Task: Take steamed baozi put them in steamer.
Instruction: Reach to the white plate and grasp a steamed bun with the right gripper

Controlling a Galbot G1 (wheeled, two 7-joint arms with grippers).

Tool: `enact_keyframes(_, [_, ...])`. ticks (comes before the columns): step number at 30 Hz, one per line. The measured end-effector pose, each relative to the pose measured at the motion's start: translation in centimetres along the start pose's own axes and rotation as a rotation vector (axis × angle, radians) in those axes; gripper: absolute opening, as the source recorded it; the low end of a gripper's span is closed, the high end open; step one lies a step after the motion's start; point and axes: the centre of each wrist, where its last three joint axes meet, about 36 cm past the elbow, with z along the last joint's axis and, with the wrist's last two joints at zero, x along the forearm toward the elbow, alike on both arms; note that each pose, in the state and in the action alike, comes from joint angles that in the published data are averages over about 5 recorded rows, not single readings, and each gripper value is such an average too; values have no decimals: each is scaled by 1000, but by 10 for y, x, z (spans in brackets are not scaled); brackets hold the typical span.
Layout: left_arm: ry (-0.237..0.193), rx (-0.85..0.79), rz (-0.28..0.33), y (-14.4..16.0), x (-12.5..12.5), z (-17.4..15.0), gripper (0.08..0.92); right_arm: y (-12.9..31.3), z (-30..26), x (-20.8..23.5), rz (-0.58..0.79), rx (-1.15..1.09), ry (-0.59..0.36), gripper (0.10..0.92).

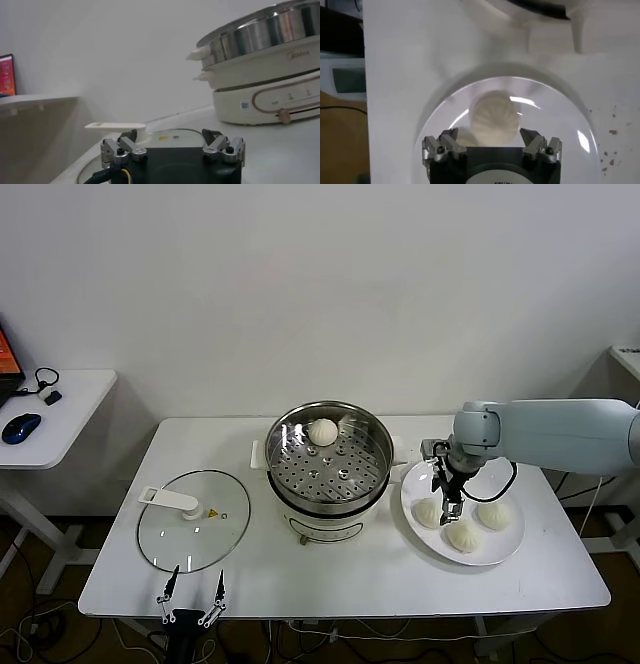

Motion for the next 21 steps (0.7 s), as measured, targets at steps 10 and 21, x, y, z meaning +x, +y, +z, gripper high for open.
enact_keyframes(10, [0,-3,3,1,0,1,823,-1,-3,-25,7,11,7,823])
enact_keyframes(21, [-3,-5,2,2,0,1,823,-2,-6,-32,17,19,7,812])
